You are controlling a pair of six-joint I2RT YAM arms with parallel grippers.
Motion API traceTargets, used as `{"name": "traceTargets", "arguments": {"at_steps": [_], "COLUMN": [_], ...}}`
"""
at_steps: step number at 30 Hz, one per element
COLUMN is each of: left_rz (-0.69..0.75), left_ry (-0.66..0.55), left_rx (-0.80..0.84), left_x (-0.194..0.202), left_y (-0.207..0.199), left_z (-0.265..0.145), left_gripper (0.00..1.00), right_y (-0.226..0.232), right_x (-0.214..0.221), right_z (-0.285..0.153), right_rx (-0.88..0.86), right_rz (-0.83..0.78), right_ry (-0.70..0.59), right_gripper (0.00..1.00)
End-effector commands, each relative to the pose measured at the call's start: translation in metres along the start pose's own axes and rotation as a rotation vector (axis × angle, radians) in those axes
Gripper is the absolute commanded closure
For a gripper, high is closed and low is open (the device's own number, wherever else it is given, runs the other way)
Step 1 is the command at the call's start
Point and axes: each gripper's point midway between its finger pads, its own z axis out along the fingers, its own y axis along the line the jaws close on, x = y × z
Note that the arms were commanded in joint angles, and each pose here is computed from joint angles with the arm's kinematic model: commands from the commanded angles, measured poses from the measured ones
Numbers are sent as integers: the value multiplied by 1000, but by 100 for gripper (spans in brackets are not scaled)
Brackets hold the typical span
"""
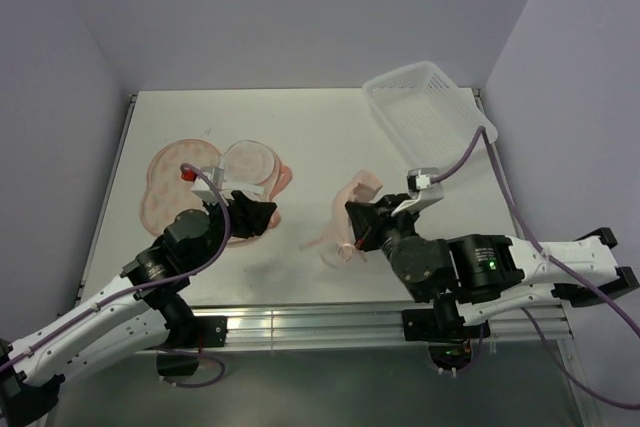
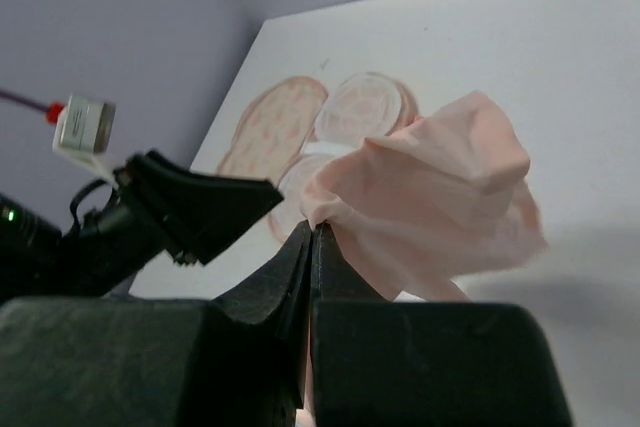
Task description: Place the bra in the laundry bag and zip it closed
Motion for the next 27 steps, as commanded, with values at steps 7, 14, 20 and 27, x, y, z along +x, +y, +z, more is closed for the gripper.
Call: {"name": "traceTargets", "arguments": {"at_steps": [7, 14, 20, 27], "left_rz": [-10, 11, 18, 32], "left_ry": [-14, 23, 44, 62], "left_rx": [115, 106, 79, 71], "left_x": [-14, 9, 21, 29], "left_y": [-28, -22, -18, -22], "left_z": [-4, 16, 34, 58], "left_gripper": [39, 38, 37, 37], "right_y": [-2, -66, -103, -135], "right_x": [26, 101, 106, 111], "right_z": [-14, 49, 141, 238], "right_rx": [102, 252, 281, 354], "right_rz": [3, -93, -16, -29], "right_ry": [33, 147, 206, 273], "right_gripper": [100, 100, 100, 100]}}
